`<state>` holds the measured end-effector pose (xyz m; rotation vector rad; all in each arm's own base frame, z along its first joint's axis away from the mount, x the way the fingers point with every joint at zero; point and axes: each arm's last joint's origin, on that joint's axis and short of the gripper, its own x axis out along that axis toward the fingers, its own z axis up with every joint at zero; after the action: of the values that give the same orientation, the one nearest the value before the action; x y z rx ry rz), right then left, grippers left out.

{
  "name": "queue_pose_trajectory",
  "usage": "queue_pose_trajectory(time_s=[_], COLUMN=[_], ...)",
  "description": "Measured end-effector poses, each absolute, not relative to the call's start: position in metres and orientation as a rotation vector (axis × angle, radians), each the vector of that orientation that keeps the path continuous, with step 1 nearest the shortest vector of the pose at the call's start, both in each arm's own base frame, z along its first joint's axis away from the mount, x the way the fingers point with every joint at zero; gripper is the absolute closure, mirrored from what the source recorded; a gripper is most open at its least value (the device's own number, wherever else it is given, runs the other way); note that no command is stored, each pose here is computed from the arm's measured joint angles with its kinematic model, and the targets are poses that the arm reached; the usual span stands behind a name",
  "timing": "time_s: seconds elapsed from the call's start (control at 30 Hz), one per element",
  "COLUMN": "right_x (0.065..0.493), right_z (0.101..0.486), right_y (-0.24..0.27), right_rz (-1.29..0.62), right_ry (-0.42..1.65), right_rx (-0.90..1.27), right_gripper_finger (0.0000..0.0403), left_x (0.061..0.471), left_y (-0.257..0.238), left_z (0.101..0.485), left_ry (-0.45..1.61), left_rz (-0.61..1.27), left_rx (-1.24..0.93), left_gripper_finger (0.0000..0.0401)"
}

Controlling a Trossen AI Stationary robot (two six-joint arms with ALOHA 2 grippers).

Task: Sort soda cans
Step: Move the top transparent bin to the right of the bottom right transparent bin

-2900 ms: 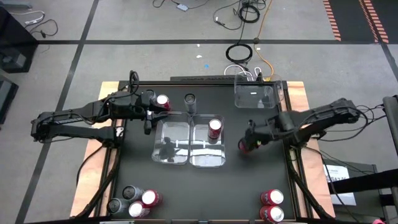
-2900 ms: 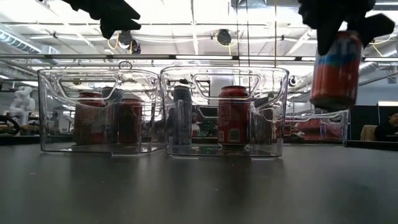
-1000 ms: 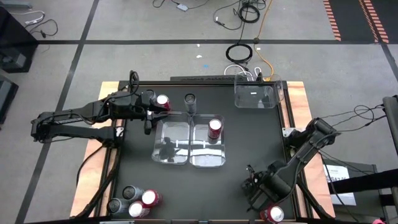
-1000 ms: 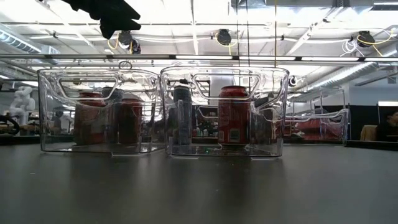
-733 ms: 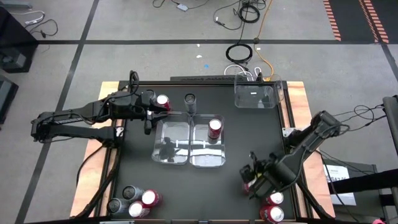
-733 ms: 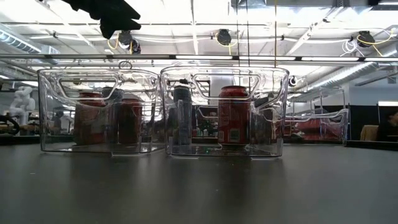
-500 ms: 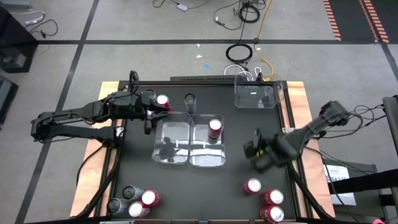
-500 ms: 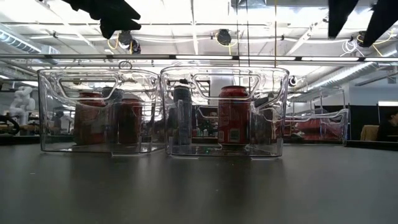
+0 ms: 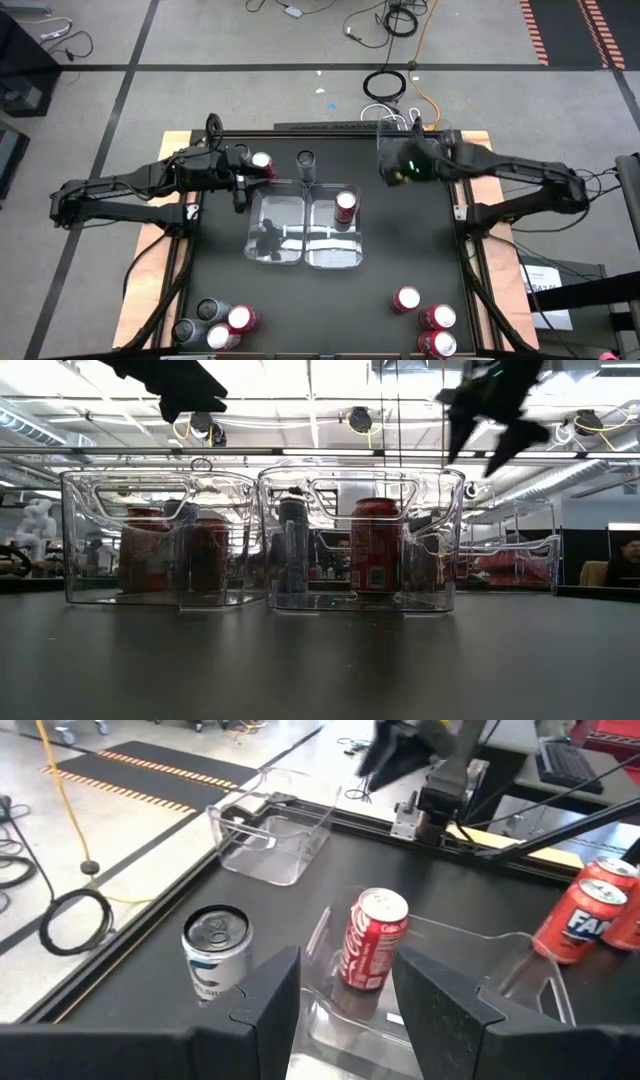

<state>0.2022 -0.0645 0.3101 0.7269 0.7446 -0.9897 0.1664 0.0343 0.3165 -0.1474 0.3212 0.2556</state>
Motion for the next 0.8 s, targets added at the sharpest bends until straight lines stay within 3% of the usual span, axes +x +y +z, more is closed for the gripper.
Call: queue_pose_trajectory(time_s=[0.3,0.6,0.7,0.8], right_x=[0.230,0.243,0.249,0.254], right_z=[0.261,0.207,0.208,0.217], right_y=[-0.162,-0.196,-0.200,-0.205], right_rz=[-0.986,-0.975,-0.951,-0.940], right_ry=[0.825,1.037,1.065,1.040], right_rx=[0.800,0.778,0.739,0.721], right_gripper_finger=[0.0066,0.0068,0.0089,0.0141], left_x=[0.166,0.166,0.166,0.166], left_y=[0.034,0.036,0.037,0.037], left_z=[0.316,0.316,0.316,0.316], left_ry=[0.321,0.319,0.318,0.318], left_rz=[0.259,0.326,0.351,0.361], left_rx=[-0.147,-0.135,-0.130,-0.129], left_gripper_finger=[0.0232,0.0232,0.0232,0.0232])
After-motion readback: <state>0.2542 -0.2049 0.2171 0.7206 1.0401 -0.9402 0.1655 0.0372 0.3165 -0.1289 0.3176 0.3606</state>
